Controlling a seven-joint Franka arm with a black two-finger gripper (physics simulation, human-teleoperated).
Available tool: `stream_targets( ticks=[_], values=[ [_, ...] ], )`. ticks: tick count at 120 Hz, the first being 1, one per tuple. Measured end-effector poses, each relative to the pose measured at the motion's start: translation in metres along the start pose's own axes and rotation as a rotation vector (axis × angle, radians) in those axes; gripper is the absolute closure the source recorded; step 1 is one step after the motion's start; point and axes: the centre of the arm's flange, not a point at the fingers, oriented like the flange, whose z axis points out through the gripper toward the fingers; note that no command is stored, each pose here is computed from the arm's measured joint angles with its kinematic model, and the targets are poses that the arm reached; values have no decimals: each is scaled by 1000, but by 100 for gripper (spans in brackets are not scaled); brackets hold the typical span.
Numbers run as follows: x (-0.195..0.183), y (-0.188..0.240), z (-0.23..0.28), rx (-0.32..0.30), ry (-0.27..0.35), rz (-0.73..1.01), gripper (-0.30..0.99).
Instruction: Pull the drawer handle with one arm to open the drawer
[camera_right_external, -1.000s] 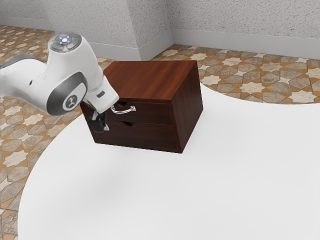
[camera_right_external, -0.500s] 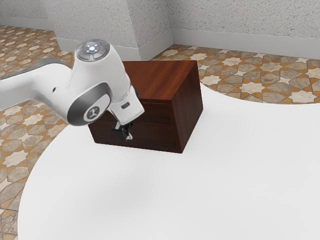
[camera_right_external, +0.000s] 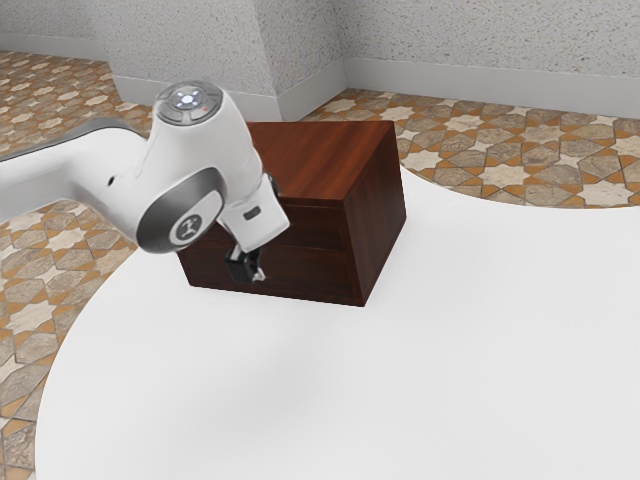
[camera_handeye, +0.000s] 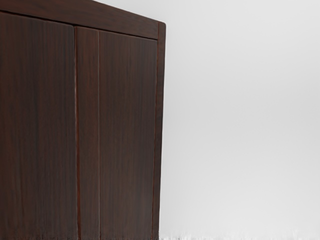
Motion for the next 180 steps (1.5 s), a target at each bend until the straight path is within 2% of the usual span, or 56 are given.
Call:
stream_targets(
  ticks=[42,66,74,83,104,120,144,180],
  values=[
    [-31,-11,13,-7,-30,-48,0],
    [-59,-26,44,-31,-79,-96,1],
    [-60,-28,50,-35,-86,-99,-8],
    [-58,-26,45,-33,-79,-99,4],
    [-49,-9,46,-54,-68,-79,-1],
    [-56,5,32,-56,-49,-83,4],
    [-61,20,24,-62,-35,-84,1],
    [-63,42,7,-65,-4,-78,6]
  ],
)
